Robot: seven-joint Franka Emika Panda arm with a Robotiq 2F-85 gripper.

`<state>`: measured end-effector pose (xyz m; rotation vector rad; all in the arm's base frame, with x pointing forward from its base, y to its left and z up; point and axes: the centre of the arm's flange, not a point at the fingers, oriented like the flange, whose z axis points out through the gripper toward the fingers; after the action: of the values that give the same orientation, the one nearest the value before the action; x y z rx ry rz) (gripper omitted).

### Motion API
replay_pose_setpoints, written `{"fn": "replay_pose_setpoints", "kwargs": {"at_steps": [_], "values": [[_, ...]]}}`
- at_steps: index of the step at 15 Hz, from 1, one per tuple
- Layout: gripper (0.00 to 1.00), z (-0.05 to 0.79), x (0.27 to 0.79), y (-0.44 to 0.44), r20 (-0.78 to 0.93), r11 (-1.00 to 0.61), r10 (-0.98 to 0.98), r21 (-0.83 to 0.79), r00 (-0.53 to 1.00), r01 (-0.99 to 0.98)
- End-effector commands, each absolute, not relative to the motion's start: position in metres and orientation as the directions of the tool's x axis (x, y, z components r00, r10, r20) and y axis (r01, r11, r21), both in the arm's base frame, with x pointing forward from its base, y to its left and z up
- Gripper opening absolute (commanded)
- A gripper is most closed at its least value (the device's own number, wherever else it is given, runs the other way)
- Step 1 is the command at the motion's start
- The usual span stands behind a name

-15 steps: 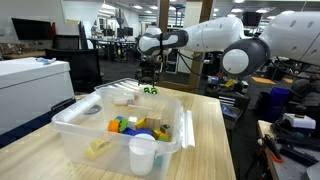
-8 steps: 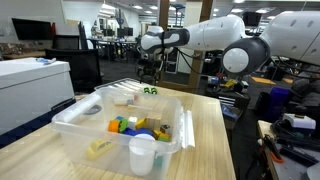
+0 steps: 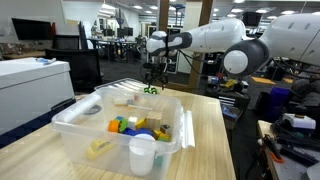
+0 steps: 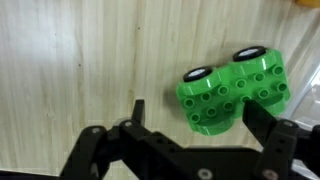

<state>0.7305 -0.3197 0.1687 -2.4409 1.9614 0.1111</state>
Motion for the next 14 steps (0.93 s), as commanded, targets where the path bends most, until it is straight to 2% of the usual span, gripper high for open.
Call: {"fn": "replay_pose_setpoints", "kwargs": {"at_steps": [1, 3, 4, 7, 14], "values": [[1.00, 0.169, 0.706, -0.309, -0.073, -0.224, -0.973, 0.047, 0.221, -0.973], [1.00, 0.177, 0.708, -0.309, -0.096, -0.294, -0.952, 0.033, 0.289, -0.955], [1.00, 0.194, 0.705, -0.318, -0.109, -0.397, -0.913, 0.013, 0.393, -0.918], [1.00, 0.234, 0.702, -0.338, -0.116, -0.583, -0.808, 0.016, 0.577, -0.812], [1.00, 0.271, 0.712, -0.361, -0.225, -0.852, -0.524, 0.117, 0.822, -0.511]]}}
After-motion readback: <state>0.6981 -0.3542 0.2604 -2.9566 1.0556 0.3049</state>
